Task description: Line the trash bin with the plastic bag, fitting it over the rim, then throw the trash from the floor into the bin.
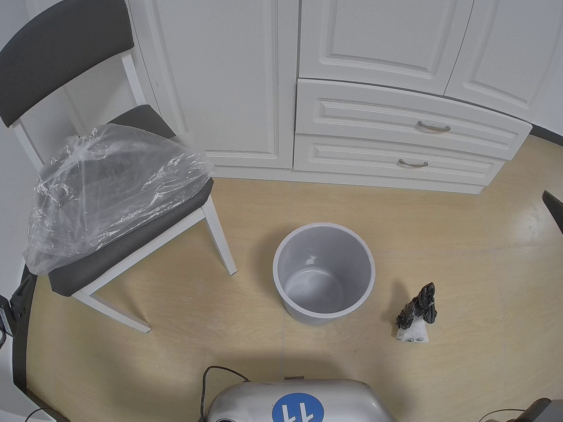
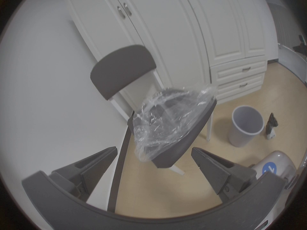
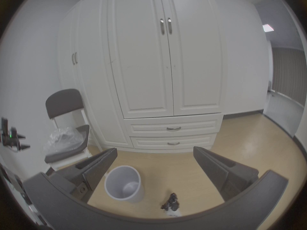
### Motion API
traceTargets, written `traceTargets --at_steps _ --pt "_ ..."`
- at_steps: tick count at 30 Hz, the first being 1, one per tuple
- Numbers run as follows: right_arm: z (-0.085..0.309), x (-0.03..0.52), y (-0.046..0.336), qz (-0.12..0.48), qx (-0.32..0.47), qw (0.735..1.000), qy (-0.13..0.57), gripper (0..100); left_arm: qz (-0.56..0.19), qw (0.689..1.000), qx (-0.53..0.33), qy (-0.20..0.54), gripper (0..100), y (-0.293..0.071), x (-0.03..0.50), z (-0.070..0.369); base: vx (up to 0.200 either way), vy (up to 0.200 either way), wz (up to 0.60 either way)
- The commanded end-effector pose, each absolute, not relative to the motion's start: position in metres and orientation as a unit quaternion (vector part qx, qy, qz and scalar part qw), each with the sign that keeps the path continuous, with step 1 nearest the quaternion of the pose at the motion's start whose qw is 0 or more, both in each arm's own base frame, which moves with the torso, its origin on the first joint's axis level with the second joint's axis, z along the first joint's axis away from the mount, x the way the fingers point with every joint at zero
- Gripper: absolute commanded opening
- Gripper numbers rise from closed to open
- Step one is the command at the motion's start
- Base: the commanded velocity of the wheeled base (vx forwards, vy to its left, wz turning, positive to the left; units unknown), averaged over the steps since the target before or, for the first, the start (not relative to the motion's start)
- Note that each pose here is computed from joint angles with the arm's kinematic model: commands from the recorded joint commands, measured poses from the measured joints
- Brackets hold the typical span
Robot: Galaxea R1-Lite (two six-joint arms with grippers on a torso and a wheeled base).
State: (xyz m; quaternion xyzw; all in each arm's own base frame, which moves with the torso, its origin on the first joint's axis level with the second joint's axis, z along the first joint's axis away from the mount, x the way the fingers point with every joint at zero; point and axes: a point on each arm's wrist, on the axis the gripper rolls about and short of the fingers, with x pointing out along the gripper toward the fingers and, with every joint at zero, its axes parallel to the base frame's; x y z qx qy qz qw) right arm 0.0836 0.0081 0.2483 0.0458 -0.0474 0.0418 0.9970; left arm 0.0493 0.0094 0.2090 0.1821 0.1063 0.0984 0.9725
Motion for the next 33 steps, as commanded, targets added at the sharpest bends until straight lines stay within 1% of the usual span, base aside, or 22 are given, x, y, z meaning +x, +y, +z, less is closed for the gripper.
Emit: traceTargets --at_steps 1,4,7,10,12,14,18,20,33 --pt "0.254 0.112 0.022 0.060 0.089 0.994 -0.023 100 0.091 0.961 0.192 0.175 100 0.023 0.071 0.196 0.000 0.000 0.00" --pt "0.252 0.117 0.023 0.054 0.098 0.994 -0.012 100 0.092 0.957 0.205 0.181 100 0.028 0.069 0.194 0.000 0.000 0.00" --pt "0.252 0.124 0.025 0.054 0.124 0.991 -0.003 100 0.075 0.960 0.185 0.196 100 0.042 0.078 0.190 0.000 0.000 0.00" --pt "0.253 0.128 0.025 0.052 0.130 0.990 -0.001 100 0.067 0.962 0.178 0.195 100 0.053 0.087 0.188 0.000 0.000 0.00" --pt "0.250 0.134 0.026 0.048 0.135 0.990 0.010 100 0.062 0.961 0.180 0.199 100 0.072 0.099 0.181 0.000 0.000 0.00" --pt "0.248 0.138 0.027 0.047 0.141 0.989 0.020 100 0.061 0.962 0.181 0.194 100 0.083 0.105 0.177 0.000 0.000 0.00" --pt "0.243 0.146 0.029 0.047 0.150 0.987 0.036 100 0.043 0.967 0.181 0.174 100 0.085 0.107 0.176 0.000 0.000 0.00" --pt "0.242 0.148 0.030 0.049 0.150 0.987 0.041 100 0.046 0.967 0.182 0.174 100 0.086 0.106 0.177 0.000 0.000 0.00" --pt "0.234 0.164 0.035 0.048 0.174 0.981 0.071 100 0.060 0.963 0.153 0.215 100 0.106 0.120 0.166 0.000 0.000 0.00"
